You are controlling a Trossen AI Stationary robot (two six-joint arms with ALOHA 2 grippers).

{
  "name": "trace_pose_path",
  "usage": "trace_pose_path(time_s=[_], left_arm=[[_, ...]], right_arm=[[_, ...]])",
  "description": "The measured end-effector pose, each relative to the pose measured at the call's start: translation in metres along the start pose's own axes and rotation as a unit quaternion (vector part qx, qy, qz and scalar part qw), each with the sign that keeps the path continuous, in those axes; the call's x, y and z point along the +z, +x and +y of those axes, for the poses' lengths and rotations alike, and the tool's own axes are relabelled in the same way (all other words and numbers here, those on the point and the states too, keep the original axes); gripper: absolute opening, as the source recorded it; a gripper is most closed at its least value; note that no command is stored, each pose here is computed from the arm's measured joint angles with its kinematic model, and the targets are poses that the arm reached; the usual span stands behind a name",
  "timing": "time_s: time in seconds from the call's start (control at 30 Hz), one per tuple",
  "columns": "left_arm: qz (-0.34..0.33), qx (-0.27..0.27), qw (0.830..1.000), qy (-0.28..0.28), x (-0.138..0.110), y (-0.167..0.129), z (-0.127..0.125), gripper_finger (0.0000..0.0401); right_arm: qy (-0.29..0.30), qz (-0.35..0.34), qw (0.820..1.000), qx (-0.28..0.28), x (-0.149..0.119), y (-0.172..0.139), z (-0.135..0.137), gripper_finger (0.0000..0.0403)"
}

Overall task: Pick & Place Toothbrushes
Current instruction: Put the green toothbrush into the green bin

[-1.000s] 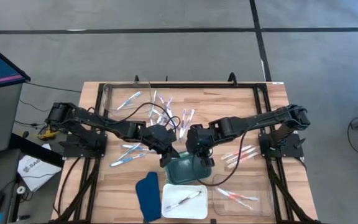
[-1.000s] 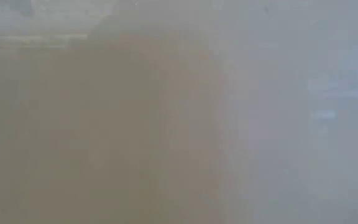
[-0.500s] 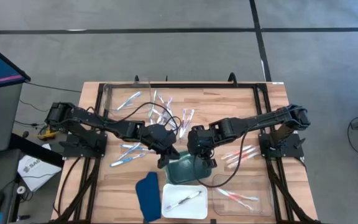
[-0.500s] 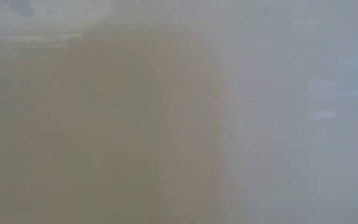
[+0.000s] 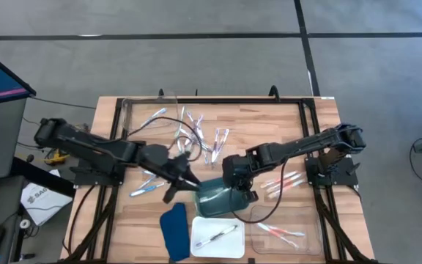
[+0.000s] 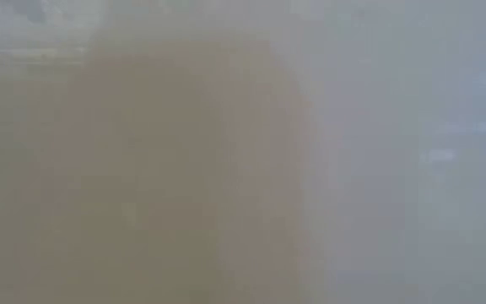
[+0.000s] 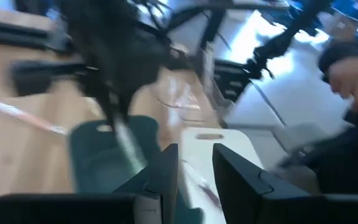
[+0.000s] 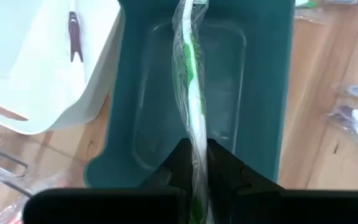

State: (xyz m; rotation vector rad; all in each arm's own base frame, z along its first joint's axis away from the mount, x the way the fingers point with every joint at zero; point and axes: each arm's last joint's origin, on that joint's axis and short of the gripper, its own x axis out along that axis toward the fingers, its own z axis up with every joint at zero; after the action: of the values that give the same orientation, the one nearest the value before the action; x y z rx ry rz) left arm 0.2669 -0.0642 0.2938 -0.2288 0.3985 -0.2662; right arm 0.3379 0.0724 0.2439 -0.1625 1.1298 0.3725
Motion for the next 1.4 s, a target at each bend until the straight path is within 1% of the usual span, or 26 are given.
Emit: trace_pose_path(time_s=[0.07, 0.2, 0.33, 0.47, 0.6, 0.67, 0.73, 0.8, 0.87, 1.1, 1.17, 1.3, 1.4], left_arm=[[-0.024, 0.019, 1.0, 0.002, -0.002, -0.01, 0.0, 0.0095], [-0.062, 0.034, 0.998, -0.002, -0.012, -0.025, 0.002, 0.0095], [-0.098, 0.039, 0.994, -0.007, -0.021, -0.033, 0.004, 0.0095], [-0.112, 0.041, 0.993, -0.013, -0.027, -0.038, 0.006, 0.0095], [-0.114, 0.042, 0.992, -0.016, -0.028, -0.04, 0.006, 0.0095], [-0.114, 0.042, 0.992, -0.016, -0.028, -0.04, 0.006, 0.0095], [-0.114, 0.042, 0.992, -0.015, -0.028, -0.04, 0.006, 0.0095], [-0.114, 0.042, 0.992, -0.015, -0.028, -0.04, 0.006, 0.0095], [-0.114, 0.042, 0.992, -0.015, -0.028, -0.04, 0.006, 0.0095], [-0.111, 0.043, 0.993, -0.016, -0.033, -0.038, 0.008, 0.0095], [-0.114, 0.042, 0.992, -0.016, -0.034, -0.038, 0.008, 0.0095], [-0.115, 0.042, 0.992, -0.015, -0.034, -0.038, 0.008, 0.0095], [-0.115, 0.042, 0.992, -0.014, -0.034, -0.038, 0.008, 0.0095]], right_arm=[[-0.002, 0.008, 1.0, 0.001, -0.003, 0.003, 0.001, 0.0019], [-0.018, 0.029, 0.999, 0.005, -0.012, 0.01, 0.001, 0.0021], [-0.063, 0.033, 0.997, 0.007, -0.014, 0.01, 0.001, 0.0023], [-0.1, 0.016, 0.995, 0.012, -0.011, 0.01, 0.001, 0.0019], [-0.128, -0.002, 0.99, 0.052, -0.009, 0.01, 0.001, 0.0019], [-0.136, -0.016, 0.989, 0.054, -0.006, 0.016, -0.001, 0.0019], [-0.135, -0.014, 0.989, 0.055, -0.006, 0.019, -0.001, 0.0019], [-0.136, -0.026, 0.989, 0.051, -0.002, 0.026, -0.004, 0.0019], [-0.131, -0.005, 0.99, 0.056, -0.005, 0.036, -0.005, 0.0022], [-0.121, 0.031, 0.99, 0.063, -0.01, 0.067, -0.012, 0.0019], [-0.118, 0.034, 0.99, 0.063, -0.011, 0.067, -0.013, 0.0019], [-0.113, 0.016, 0.992, 0.056, -0.007, 0.065, -0.014, 0.0022], [-0.113, -0.008, 0.992, 0.049, -0.002, 0.055, -0.014, 0.0019]])
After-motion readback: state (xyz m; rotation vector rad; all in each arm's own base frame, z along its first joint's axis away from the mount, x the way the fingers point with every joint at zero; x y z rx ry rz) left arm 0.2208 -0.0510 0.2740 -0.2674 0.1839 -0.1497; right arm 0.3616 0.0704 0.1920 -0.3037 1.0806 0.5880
